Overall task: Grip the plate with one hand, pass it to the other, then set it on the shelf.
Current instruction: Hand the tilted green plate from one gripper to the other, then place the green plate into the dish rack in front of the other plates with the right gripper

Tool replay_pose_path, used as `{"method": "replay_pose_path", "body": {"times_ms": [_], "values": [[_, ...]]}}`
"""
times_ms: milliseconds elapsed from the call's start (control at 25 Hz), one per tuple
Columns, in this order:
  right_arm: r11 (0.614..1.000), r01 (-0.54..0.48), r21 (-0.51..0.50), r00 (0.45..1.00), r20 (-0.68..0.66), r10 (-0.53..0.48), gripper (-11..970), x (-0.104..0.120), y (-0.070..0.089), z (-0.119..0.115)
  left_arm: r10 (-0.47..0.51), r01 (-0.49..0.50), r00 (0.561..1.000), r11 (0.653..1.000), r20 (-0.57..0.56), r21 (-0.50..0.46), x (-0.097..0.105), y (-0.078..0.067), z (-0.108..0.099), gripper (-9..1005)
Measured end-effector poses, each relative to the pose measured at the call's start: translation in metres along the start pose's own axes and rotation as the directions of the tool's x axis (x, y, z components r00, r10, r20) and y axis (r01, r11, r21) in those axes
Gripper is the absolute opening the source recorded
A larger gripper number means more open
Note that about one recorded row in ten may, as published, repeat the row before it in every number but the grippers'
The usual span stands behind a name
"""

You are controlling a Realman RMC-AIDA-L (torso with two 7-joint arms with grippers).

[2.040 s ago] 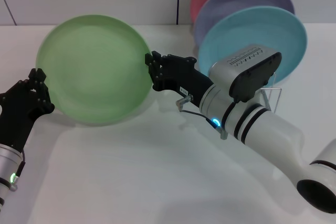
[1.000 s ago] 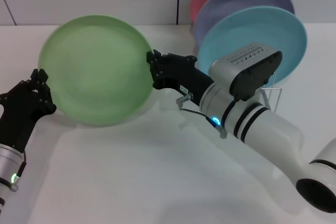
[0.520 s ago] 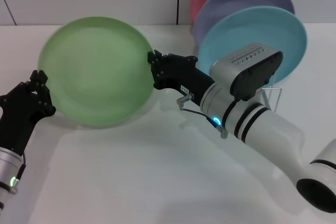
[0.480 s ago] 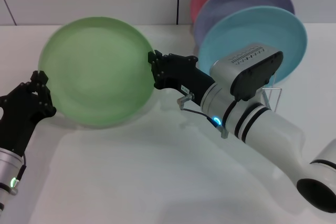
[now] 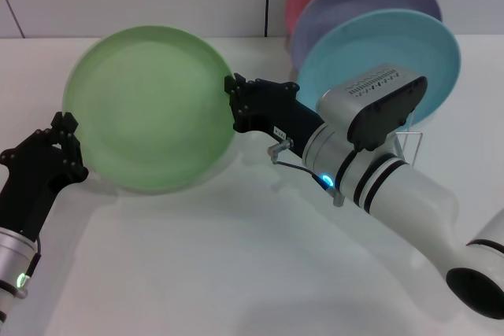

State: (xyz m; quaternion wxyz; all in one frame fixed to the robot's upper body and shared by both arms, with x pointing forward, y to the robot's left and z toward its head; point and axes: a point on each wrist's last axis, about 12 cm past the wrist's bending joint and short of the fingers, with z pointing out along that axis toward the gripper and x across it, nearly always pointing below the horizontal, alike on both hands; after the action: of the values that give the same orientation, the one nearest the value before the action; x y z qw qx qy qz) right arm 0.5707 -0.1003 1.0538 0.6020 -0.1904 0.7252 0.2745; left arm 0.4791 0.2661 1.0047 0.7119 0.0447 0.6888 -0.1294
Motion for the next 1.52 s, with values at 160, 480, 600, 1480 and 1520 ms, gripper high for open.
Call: {"method": "replay_pose_path", "body": {"times_ms": [160,480,600,1480,1520], "values": [[1.000,0.009,0.005,1.000,-0.003,-0.009,23,0.001,-0.002,0.000,-0.026,0.026,1.000,1.000,0.002,-0.007,0.000,0.003,-0.003,36],[0.999,0.026,0.023,0.999,0.018,-0.027,23,-0.003,-0.010,0.000,-0.072,0.073,0.997,0.997,0.019,-0.032,-0.003,0.019,-0.010,76],[0.999,0.042,0.024,0.999,0.026,-0.043,22,-0.005,-0.013,0.000,-0.092,0.094,0.995,0.995,0.038,-0.046,-0.005,0.025,-0.017,164],[0.987,0.160,-0.024,0.981,0.115,-0.156,19,-0.015,-0.010,-0.002,-0.077,0.104,0.989,0.966,0.124,-0.235,-0.016,0.070,-0.040,362],[0.986,0.165,-0.024,0.979,0.121,-0.161,19,-0.015,-0.010,-0.003,-0.076,0.103,0.990,0.966,0.120,-0.237,-0.016,0.070,-0.039,367]]}}
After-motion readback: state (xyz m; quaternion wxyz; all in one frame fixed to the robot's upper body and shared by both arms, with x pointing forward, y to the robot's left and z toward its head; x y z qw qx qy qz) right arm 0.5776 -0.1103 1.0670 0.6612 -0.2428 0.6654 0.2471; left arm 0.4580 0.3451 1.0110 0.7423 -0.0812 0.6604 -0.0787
